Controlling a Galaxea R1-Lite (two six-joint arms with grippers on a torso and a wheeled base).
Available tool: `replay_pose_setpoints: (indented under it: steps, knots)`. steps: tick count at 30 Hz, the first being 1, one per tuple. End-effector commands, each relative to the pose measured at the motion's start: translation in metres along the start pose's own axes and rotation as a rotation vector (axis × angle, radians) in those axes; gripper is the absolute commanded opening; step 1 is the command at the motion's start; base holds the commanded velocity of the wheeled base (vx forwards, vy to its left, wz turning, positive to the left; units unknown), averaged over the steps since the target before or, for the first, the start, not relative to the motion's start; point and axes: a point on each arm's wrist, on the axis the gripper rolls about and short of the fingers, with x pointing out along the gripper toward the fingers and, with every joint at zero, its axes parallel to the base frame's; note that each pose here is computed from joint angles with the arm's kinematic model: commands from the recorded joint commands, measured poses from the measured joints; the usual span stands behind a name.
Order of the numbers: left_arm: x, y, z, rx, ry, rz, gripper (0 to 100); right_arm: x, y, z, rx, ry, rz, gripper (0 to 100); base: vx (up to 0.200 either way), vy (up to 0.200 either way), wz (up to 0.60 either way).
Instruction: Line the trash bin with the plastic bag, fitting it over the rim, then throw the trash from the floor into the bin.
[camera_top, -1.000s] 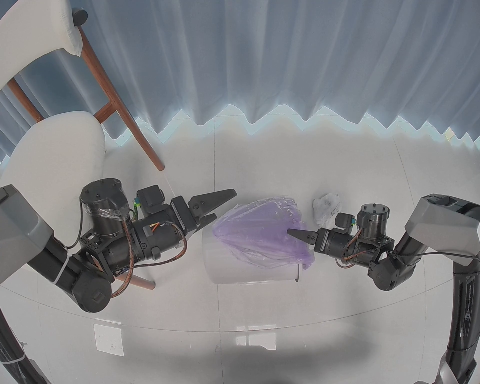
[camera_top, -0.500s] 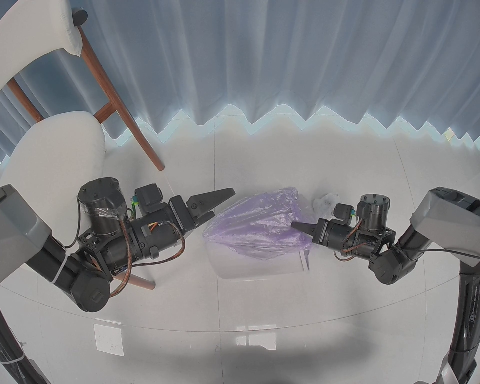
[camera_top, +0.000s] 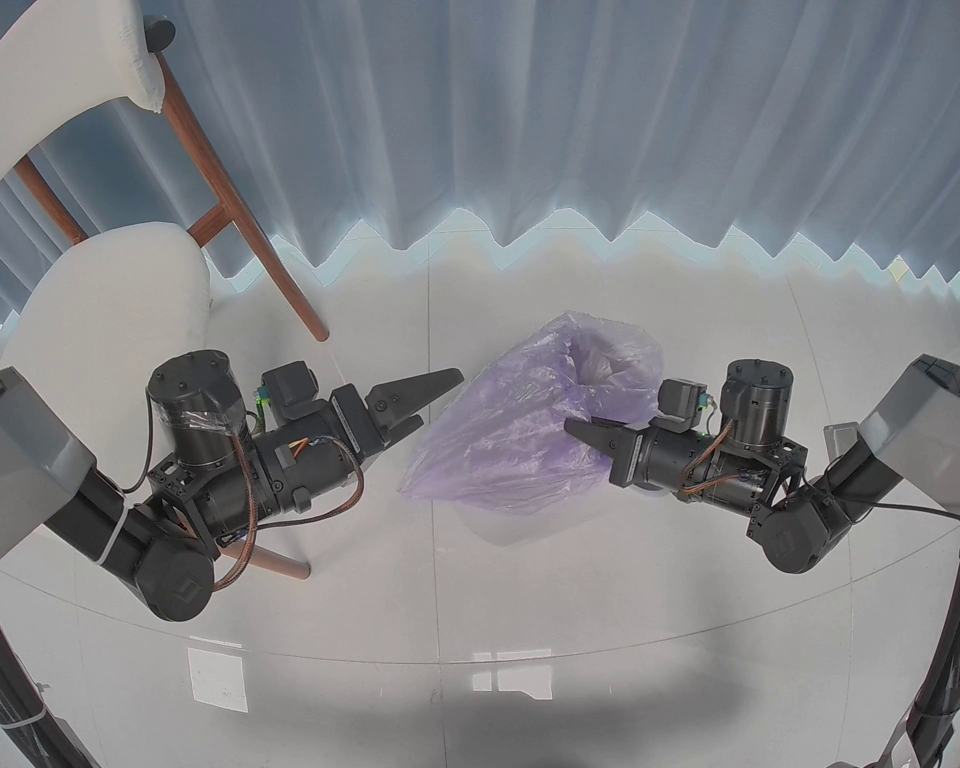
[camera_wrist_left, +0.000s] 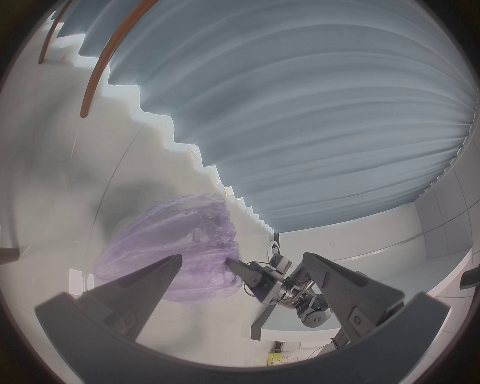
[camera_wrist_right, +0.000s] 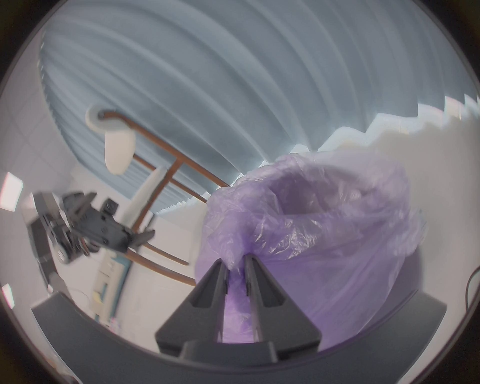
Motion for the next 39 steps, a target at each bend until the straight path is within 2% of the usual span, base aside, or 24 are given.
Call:
replay_pose_setpoints:
  steps: [1,4,9,13,19,24,25,31,39]
  knots:
    - [-0.001,-0.001,0.001,0.005,-0.002,-0.001,100,0.017,0.017,-0.031,-0.147,0.086,-0.065,0,0.000,0.000,0.00]
    - [-0.001,-0.001,0.001,0.005,-0.004,0.000,100,0.028,0.019,-0.055,-0.228,0.134,-0.090,0,0.000,0.000,0.00]
    - [-0.002,0.001,-0.001,0.044,0.004,0.008,100,0.044,0.029,-0.070,-0.306,0.120,-0.111,0,0.000,0.000,0.00]
    - [-0.002,0.003,-0.002,0.066,0.005,0.016,100,0.048,0.039,-0.073,-0.319,0.126,-0.094,0,0.000,0.000,0.00]
    - [-0.002,0.003,-0.003,0.065,0.010,0.019,100,0.048,0.039,-0.078,-0.316,0.138,-0.105,0,0.000,0.000,0.00]
    - [-0.003,0.002,-0.003,0.066,0.008,0.017,100,0.045,0.053,-0.086,-0.320,0.161,-0.076,0,0.000,0.000,0.00]
    - [-0.003,0.003,-0.003,0.066,0.009,0.018,100,0.045,0.054,-0.086,-0.321,0.161,-0.076,100,0.000,0.000,0.00]
    - [-0.003,0.002,-0.003,0.066,0.008,0.017,100,0.047,0.067,-0.086,-0.293,0.130,-0.095,100,0.000,0.000,0.00]
    - [-0.003,0.002,-0.003,0.068,0.008,0.017,100,0.045,0.094,-0.086,-0.298,0.113,-0.033,100,0.000,0.000,0.00]
